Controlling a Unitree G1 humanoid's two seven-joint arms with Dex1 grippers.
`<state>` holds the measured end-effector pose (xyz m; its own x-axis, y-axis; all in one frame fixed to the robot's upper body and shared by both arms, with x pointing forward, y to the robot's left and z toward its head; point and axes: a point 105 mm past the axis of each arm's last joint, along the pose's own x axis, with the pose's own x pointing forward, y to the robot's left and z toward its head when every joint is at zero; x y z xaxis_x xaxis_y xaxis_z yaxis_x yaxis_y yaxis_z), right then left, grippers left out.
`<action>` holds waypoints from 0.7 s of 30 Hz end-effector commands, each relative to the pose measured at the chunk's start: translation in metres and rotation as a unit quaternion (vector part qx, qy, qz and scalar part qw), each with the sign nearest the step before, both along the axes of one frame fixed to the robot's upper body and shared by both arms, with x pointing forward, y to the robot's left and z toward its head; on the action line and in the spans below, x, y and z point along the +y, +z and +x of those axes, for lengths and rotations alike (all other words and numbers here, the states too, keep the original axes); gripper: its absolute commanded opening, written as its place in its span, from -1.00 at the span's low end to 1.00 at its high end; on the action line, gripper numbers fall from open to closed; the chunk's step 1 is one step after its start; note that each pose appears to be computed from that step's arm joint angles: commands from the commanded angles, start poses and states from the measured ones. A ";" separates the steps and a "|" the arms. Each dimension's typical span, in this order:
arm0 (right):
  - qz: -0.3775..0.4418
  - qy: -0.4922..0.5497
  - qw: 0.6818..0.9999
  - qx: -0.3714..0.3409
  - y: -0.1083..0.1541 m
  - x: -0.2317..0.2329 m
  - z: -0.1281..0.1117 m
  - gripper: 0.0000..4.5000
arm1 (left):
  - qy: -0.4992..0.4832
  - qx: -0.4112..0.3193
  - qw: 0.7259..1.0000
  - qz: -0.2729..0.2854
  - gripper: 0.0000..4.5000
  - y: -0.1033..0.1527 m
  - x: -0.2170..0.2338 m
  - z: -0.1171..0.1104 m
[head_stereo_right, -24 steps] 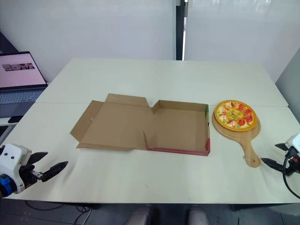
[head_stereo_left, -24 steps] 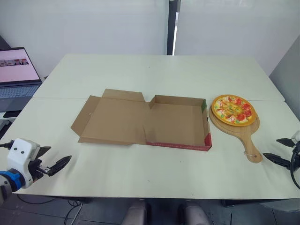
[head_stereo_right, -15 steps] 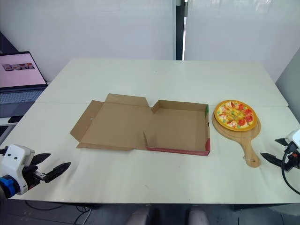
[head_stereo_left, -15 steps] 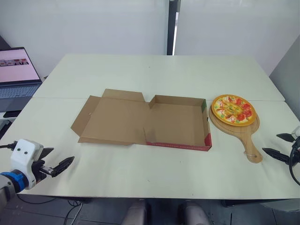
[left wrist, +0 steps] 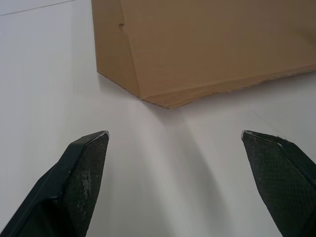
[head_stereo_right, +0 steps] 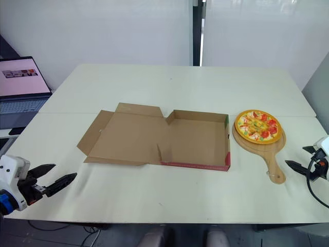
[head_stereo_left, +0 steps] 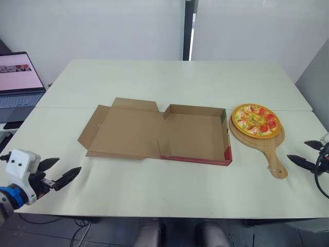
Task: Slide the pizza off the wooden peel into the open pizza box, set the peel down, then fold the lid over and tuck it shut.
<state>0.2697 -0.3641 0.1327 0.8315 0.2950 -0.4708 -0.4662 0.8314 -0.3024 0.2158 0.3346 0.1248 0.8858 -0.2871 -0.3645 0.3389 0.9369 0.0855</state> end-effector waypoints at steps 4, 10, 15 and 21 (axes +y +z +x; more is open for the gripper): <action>0.010 0.004 1.000 -0.023 0.012 0.002 -0.001 1.00 | -0.088 0.012 0.996 -0.016 0.98 0.017 -0.024 -0.009; 0.034 0.003 0.999 -0.034 0.013 0.010 -0.003 1.00 | -0.209 0.011 0.978 -0.024 0.98 0.038 -0.074 0.002; 0.045 0.006 0.998 -0.034 0.010 0.022 -0.013 1.00 | -0.314 -0.028 0.949 -0.022 0.98 0.054 -0.124 0.018; 0.064 -0.019 0.996 -0.063 0.006 0.043 -0.017 1.00 | -0.463 -0.067 0.883 -0.042 0.98 0.085 -0.184 0.021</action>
<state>0.2497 -0.3264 0.1231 0.8643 0.3281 -0.3813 -0.4266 0.8798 -0.2097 0.2440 0.1623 0.2024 0.3644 -0.9015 -0.2335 0.9309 0.3465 0.1154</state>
